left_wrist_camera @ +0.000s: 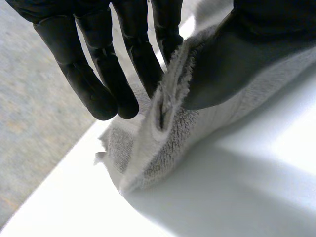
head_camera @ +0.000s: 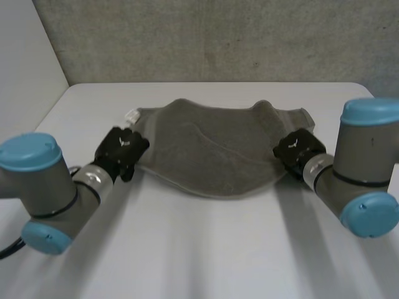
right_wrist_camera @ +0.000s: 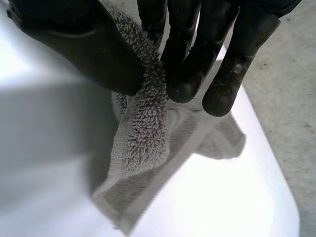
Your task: Fold the towel.
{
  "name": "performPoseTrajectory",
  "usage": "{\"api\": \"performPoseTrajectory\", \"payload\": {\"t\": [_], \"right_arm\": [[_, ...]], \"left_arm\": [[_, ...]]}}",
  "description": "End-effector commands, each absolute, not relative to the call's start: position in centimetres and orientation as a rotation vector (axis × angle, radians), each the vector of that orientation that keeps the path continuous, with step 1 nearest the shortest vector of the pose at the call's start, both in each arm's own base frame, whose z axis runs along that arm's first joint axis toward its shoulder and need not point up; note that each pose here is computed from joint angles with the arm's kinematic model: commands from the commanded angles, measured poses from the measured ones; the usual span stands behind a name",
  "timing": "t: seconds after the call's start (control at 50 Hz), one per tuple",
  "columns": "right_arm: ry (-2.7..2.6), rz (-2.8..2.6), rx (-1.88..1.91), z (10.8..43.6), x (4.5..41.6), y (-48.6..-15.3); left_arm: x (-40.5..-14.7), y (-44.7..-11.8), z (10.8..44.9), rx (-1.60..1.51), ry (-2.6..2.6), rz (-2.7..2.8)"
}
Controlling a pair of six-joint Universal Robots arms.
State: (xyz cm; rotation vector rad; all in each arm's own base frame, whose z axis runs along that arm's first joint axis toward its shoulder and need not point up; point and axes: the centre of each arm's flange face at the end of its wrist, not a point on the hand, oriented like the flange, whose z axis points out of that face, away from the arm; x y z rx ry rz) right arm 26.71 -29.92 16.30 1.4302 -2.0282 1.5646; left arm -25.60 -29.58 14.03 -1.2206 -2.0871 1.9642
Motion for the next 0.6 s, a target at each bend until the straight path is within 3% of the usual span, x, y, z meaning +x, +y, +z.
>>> {"api": "performPoseTrajectory", "payload": {"t": [0.02, 0.6], "right_arm": [[-2.022, 1.598, 1.400, 14.1, 25.8, -29.6], [-2.089, 1.621, 1.224, 13.4, 22.4, -32.2]], "left_arm": [[-24.1, -28.8, 14.3, -1.235, -2.134, 1.972], [-22.3, -30.9, 16.4, -1.149, -2.148, 2.095]]}}
